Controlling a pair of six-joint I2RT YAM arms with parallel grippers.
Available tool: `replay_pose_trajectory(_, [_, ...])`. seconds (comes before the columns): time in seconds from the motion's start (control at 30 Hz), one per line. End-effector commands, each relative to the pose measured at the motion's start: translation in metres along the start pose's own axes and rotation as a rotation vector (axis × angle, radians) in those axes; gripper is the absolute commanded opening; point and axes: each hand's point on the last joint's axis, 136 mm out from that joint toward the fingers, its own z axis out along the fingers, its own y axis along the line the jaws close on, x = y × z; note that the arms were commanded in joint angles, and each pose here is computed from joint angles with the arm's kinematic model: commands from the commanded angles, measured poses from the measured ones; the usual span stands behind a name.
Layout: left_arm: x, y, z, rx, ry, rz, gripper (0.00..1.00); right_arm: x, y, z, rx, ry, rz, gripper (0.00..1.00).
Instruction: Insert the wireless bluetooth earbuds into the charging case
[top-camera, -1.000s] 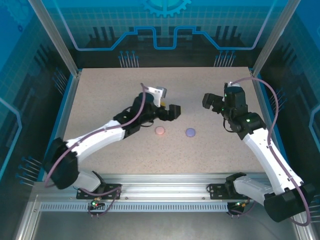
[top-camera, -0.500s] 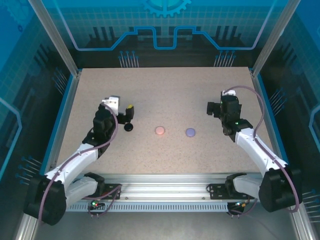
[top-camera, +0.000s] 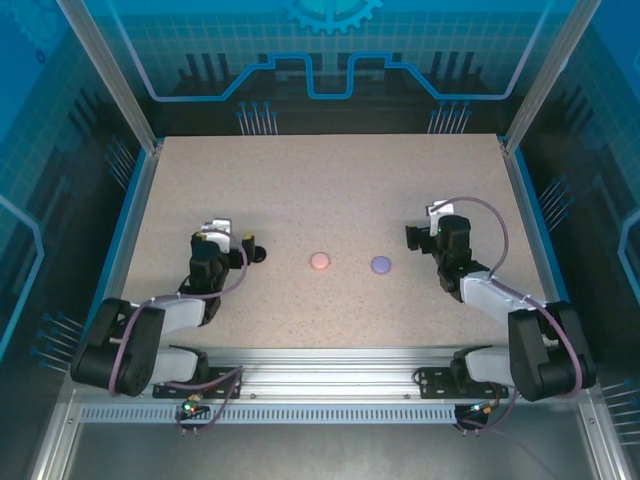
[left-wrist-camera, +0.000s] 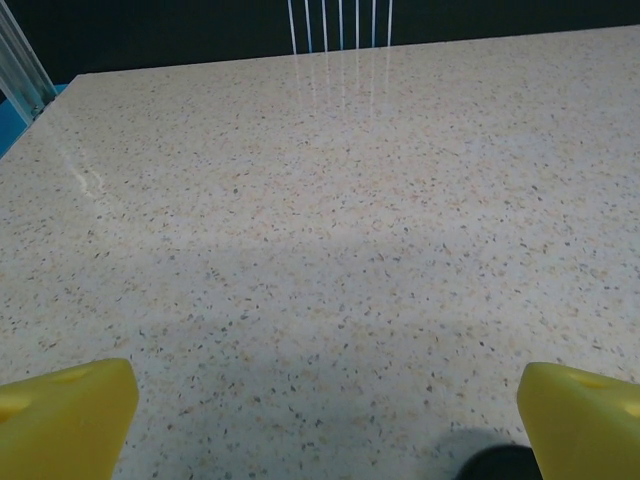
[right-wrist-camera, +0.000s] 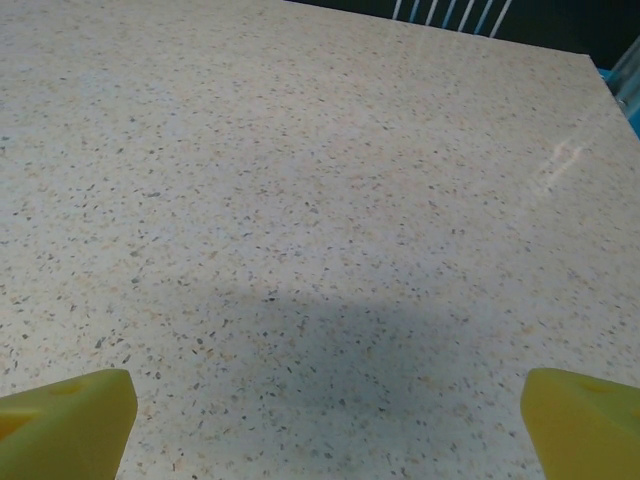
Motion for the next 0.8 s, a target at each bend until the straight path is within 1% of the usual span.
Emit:
replay_pose_trajectory(0.0, [-0.026, 0.0, 0.008, 0.049, -0.102, -0.058, 0.99, -0.014, -0.011, 0.003, -0.016, -0.128, 0.033, 1.0])
replay_pose_trajectory(0.13, [-0.017, 0.009, 0.018, 0.085, -0.082, -0.123, 0.99, -0.004, -0.011, 0.013, -0.063, -0.152, 0.085, 1.0])
replay_pose_trajectory(0.23, [-0.009, 0.005, 0.025, 0.13, -0.063, -0.13, 0.99, 0.003, -0.002, 0.022, -0.092, -0.172, 0.062, 1.0])
replay_pose_trajectory(0.37, [-0.01, -0.004, 0.032, 0.186, -0.039, -0.106, 0.99, 0.003, 0.008, 0.031, -0.179, -0.1, 0.049, 1.0])
replay_pose_trajectory(0.47, [-0.009, -0.012, 0.038, 0.228, 0.013, -0.09, 0.99, 0.003, 0.007, 0.031, -0.183, -0.099, 0.055, 1.0])
replay_pose_trajectory(0.6, [-0.008, 0.006, 0.045, 0.125, 0.031, -0.128, 0.99, 0.003, 0.007, 0.031, -0.183, -0.1, 0.057, 1.0])
replay_pose_trajectory(0.77, [-0.008, 0.007, 0.045, 0.109, 0.03, -0.123, 0.99, 0.004, 0.008, 0.031, -0.17, -0.098, 0.046, 1.0])
